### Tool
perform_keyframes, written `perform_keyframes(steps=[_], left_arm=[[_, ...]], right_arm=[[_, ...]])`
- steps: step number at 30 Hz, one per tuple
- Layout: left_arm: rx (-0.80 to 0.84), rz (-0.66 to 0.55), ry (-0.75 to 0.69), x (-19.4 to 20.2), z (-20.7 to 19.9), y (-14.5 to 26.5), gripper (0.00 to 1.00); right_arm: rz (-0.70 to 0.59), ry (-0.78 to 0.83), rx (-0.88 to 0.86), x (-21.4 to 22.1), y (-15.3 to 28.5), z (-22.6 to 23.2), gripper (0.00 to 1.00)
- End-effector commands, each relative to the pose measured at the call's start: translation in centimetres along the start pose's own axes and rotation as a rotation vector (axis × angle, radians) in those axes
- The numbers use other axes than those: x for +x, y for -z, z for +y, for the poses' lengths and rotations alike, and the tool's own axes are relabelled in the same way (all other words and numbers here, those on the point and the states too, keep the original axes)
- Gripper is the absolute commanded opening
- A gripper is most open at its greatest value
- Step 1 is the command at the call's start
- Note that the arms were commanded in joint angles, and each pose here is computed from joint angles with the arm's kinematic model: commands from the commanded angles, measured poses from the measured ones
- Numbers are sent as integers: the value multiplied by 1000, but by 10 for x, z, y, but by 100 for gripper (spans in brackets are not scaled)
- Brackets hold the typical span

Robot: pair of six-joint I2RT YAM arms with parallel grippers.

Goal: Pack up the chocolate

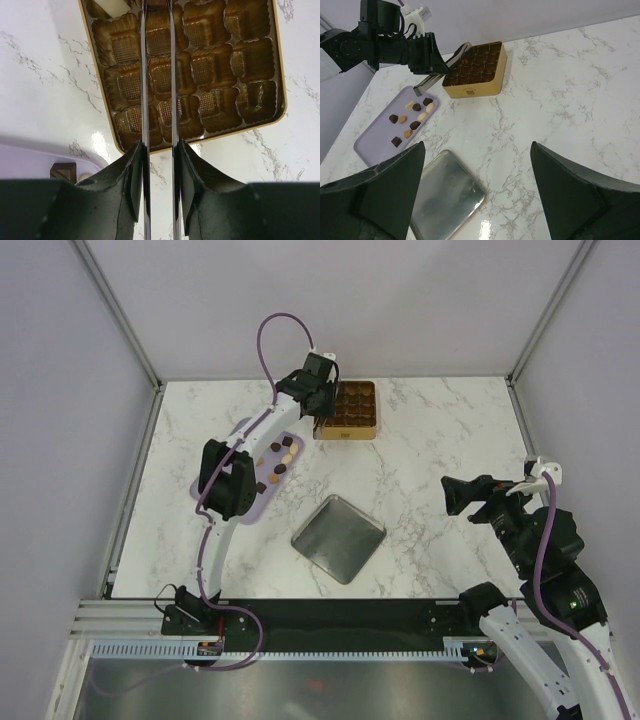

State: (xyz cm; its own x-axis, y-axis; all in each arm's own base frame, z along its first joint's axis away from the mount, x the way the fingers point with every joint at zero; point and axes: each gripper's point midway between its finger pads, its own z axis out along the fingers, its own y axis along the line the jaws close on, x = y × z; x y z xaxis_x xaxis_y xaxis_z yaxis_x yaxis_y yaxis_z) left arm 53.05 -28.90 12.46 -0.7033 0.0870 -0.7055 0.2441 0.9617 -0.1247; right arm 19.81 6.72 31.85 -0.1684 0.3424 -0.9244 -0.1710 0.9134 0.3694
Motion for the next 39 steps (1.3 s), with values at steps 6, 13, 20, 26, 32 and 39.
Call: perform_keyframes(steps=[6,13,20,26,32,39], left_arm=[[17,-128,-55,-41,-4,6,47],[17,-147,-57,-49,-4,18,52],[32,-197,-50,-65,-6,72,52],[-24,-204,-11,-50,14,130,51],[-172,-165,41,-8,53,176,51],[-272,-62,150,46,89,216,51]], right_arm=[[-70,-6,3,-20,8,1,94],[-75,-12,7,-18,10,-1,94],[-72,-7,5,-19,14,-1,94],[-54,-8,7,-11,14,-3,94],[-38,-5,6,-2,16,-6,94],[-18,-9,-17,6,17,-4,94]])
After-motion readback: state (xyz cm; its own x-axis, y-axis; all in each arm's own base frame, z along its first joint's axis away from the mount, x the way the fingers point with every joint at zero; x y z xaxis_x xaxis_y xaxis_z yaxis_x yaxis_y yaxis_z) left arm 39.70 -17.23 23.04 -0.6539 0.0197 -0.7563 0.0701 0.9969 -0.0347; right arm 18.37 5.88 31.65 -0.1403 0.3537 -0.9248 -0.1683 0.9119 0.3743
